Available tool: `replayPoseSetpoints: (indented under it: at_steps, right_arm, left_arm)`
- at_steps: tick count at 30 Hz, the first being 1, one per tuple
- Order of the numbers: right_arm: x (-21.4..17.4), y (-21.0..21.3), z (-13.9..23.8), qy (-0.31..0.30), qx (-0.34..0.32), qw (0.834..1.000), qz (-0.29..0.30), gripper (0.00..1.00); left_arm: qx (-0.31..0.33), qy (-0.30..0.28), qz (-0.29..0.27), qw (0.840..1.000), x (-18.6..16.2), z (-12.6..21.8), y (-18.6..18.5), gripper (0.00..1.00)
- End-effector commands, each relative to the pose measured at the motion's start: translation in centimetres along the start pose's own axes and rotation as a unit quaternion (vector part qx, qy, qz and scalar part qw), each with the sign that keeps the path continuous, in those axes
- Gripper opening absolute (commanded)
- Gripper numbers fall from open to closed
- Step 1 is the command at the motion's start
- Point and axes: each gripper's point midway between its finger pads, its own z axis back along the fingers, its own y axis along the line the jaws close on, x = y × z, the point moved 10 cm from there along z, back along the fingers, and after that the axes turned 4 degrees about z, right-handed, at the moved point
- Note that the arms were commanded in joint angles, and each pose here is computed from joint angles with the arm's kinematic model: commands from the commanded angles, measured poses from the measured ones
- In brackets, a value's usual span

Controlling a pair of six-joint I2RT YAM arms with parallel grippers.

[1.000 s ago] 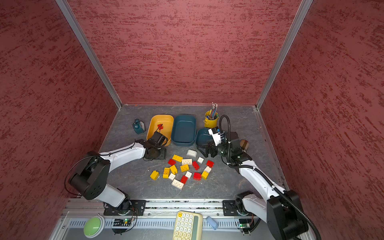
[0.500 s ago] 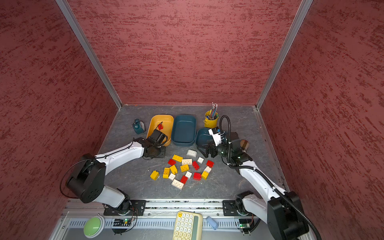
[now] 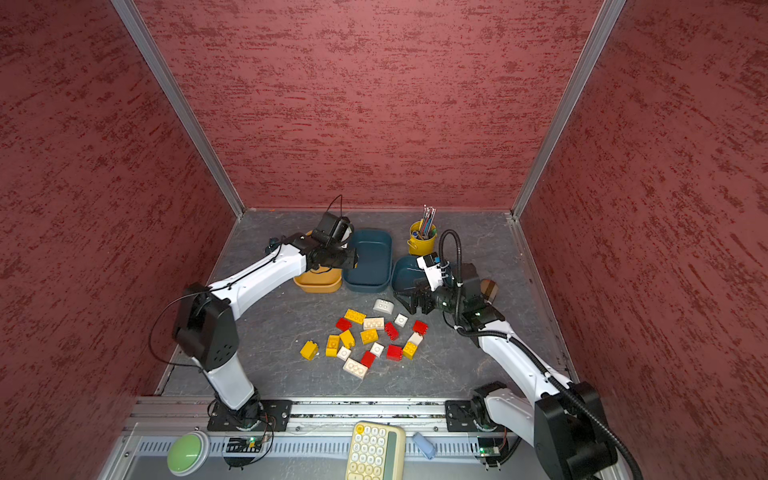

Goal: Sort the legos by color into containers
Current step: 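Carry the yellow brick over the nearer teal tub and release it, then return the left gripper to the pile and grasp another small yellow brick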

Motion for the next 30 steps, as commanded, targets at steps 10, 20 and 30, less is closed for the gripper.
replayPoseSetpoints:
  at_steps: [10,20,30]
  right_arm:
    - [1.9,-0.4,-0.5,-0.015,-0.023,0.999,0.03,0.99]
    - [1.7,-0.4,-0.5,-0.005,-0.016,0.999,0.03,0.99]
    - [1.1,0.2,-0.7,0.015,0.036,0.999,0.022,0.99]
  left_arm:
    - [0.048,-0.008,-0.007,0.999,5.7,-10.3,0.5,0.4]
    - [0.039,-0.008,-0.015,0.999,4.0,-4.4,-0.5,0.79]
    - [0.103,0.071,0.004,0.992,-6.9,4.8,2.7,0.86]
